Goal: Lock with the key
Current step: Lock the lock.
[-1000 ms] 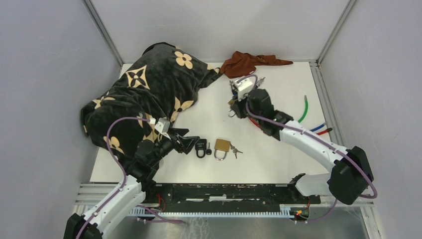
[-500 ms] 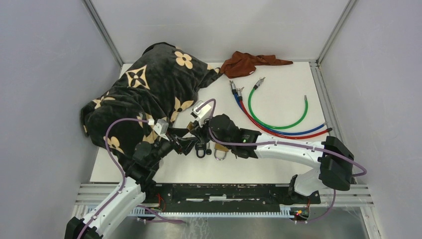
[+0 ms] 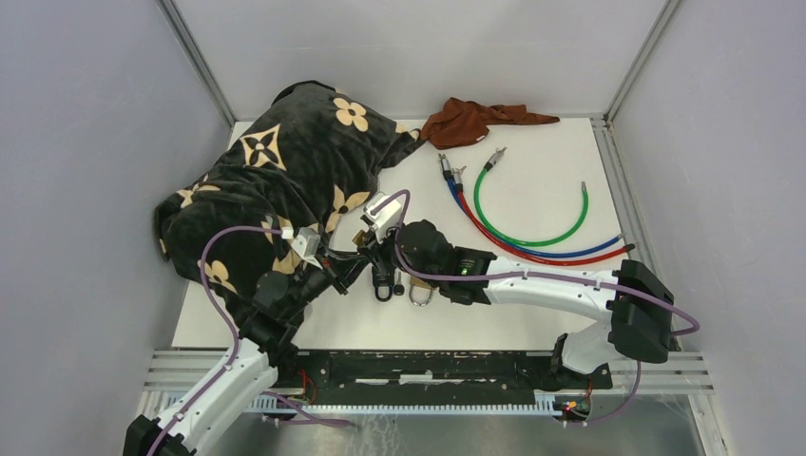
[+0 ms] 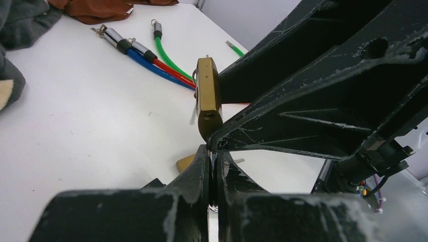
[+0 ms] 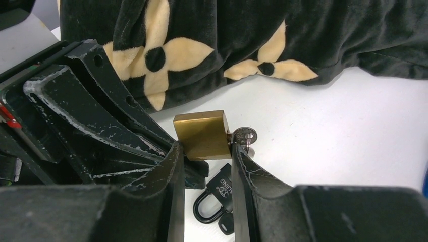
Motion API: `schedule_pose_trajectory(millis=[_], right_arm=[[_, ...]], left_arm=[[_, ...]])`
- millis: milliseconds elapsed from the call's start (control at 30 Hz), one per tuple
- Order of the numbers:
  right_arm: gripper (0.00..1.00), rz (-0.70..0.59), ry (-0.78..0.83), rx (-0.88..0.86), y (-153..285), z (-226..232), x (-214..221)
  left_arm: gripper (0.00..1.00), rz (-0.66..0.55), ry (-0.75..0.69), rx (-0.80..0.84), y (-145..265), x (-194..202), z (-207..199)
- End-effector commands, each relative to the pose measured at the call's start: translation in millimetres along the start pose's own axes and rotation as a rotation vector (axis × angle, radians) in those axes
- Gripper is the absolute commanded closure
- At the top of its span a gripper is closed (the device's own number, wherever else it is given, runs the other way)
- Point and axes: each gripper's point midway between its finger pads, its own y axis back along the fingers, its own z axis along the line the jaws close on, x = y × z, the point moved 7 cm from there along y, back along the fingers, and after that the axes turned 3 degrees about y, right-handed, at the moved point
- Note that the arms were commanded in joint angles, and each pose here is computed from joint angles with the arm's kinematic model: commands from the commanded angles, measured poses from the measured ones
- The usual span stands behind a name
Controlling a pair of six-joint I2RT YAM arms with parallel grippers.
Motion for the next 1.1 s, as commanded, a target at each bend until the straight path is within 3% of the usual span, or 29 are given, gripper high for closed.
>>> schedule_pose_trajectory(millis=[0,67,100,233,333,467,633,767,1067], right_arm=[[0.83,-0.092,0.039,-0.085,9,6,-33],[0.44,-0.064,0.108,-0.131,17,4,-33],[0.35,-0.051,0.142,-0.142,23,1,-33],[0.09,-0.051,0.299,-0.237,64,-16,-32],[0.02,-0.110,0.394,-0.331,93,-25,-26],[0.02,-0.220,0.555,-0.543,123,-18,-10],[0.02,-0.204,0.603,-0.611,124,-16,3],[0.05,-0.211,0.578,-0.694,119,-7,8],[0.20,-0.231,0.513,-0.696,106,-1,7]], left_arm=[[0.98,-0.038,-0.023,0.014,0,-7,-2],[0.98,-0.035,-0.029,0.014,0,-7,-2],[0.98,-0.034,-0.031,0.019,0,-7,-3],[0.98,-0.021,-0.034,0.046,1,-5,-5],[0.98,0.002,-0.031,0.100,1,-3,-11],[0.98,0.066,-0.049,0.276,3,-3,-34],[0.98,0.237,-0.160,0.605,12,-7,-71],[0.98,0.296,-0.205,0.679,11,-17,-80],[0.98,0.327,-0.224,0.716,10,-17,-84]])
